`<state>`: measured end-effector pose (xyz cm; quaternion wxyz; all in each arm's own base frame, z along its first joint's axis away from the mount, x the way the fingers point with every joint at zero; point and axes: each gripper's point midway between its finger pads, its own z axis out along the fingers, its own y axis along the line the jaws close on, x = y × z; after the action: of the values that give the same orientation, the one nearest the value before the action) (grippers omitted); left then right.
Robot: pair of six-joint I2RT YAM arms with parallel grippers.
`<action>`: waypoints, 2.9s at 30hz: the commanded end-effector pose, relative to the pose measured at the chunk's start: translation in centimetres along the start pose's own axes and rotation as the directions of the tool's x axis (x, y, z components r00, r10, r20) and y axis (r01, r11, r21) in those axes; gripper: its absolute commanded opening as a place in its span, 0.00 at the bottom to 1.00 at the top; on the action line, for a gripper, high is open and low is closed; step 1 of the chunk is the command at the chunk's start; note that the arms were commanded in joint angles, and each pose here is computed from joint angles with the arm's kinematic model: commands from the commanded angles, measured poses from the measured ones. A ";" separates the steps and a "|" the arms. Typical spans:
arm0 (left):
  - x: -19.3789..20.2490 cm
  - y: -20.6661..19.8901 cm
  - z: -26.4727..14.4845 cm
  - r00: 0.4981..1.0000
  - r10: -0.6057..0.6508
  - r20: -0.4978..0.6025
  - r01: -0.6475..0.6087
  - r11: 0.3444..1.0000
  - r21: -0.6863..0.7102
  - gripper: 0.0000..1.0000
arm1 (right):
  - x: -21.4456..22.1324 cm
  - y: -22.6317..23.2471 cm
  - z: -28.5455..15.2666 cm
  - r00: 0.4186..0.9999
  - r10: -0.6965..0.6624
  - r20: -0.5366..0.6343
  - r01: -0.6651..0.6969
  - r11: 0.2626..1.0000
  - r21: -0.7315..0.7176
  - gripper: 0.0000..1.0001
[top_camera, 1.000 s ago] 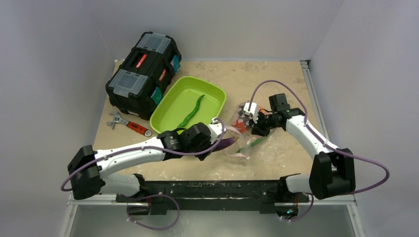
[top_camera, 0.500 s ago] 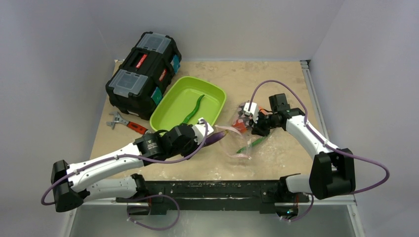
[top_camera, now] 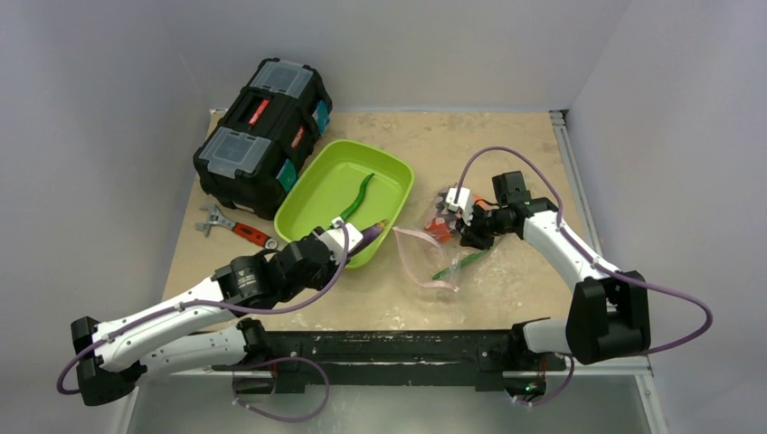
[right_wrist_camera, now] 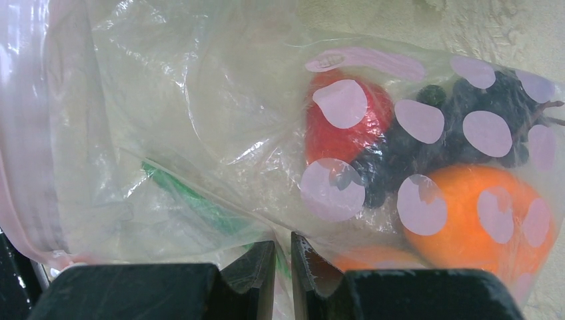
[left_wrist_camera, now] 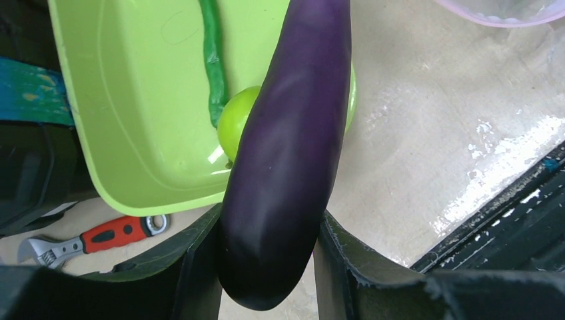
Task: Open the zip-top bag and remove the fake food
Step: Pick up the fake vegetable from the zipper food storage bag, then place the fake vegetable in the bin, then pick up the fake vegetable from the zipper food storage bag.
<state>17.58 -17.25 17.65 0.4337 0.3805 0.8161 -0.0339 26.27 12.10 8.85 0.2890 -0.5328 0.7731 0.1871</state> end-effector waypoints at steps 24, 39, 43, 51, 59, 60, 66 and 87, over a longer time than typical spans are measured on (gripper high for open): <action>-0.9 5.1 5.4 0.836 -0.521 0.170 0.547 0.817 -0.182 0.32 | -0.5 -0.6 -0.1 1.000 -0.018 0.017 0.018 1.000 0.017 0.13; -1.6 5.2 7.9 0.801 -0.595 0.066 0.598 0.790 -0.137 0.93 | -0.4 -0.6 -0.1 1.000 -0.018 0.018 0.018 1.000 0.012 0.13; -3.4 3.3 6.8 0.806 -0.583 0.103 0.584 0.811 0.029 0.93 | -0.4 -0.5 0.0 1.000 -0.017 0.017 0.017 1.000 0.005 0.13; -7.8 -3.2 4.9 0.771 -0.615 0.163 0.479 0.730 0.488 0.93 | -0.6 -0.1 -0.1 0.999 -0.022 0.028 0.023 1.000 -0.012 0.14; -11.3 -10.8 4.5 0.844 -0.503 0.185 0.276 0.703 0.655 0.83 | -0.8 0.3 -0.2 0.999 -0.033 0.038 0.035 0.999 -0.036 0.14; -11.6 -11.6 4.9 0.854 -0.489 0.179 0.262 0.700 0.664 0.80 | -0.8 0.4 -0.2 0.999 -0.034 0.039 0.035 0.999 -0.038 0.14; -12.7 -14.9 8.5 0.889 -0.440 0.128 0.254 0.705 0.663 0.54 | -0.8 0.5 -0.3 0.998 -0.038 0.041 0.040 0.998 -0.043 0.14; -10.0 -18.9 19.0 0.950 -0.288 0.117 0.192 0.841 0.505 0.38 | 0.4 1.0 0.6 1.000 -0.018 0.003 0.018 0.996 -0.090 0.14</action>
<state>20.29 -41.70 6.14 0.3494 0.3637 0.8040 -0.3151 25.35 12.25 7.88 0.2672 -0.5483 0.7649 0.2072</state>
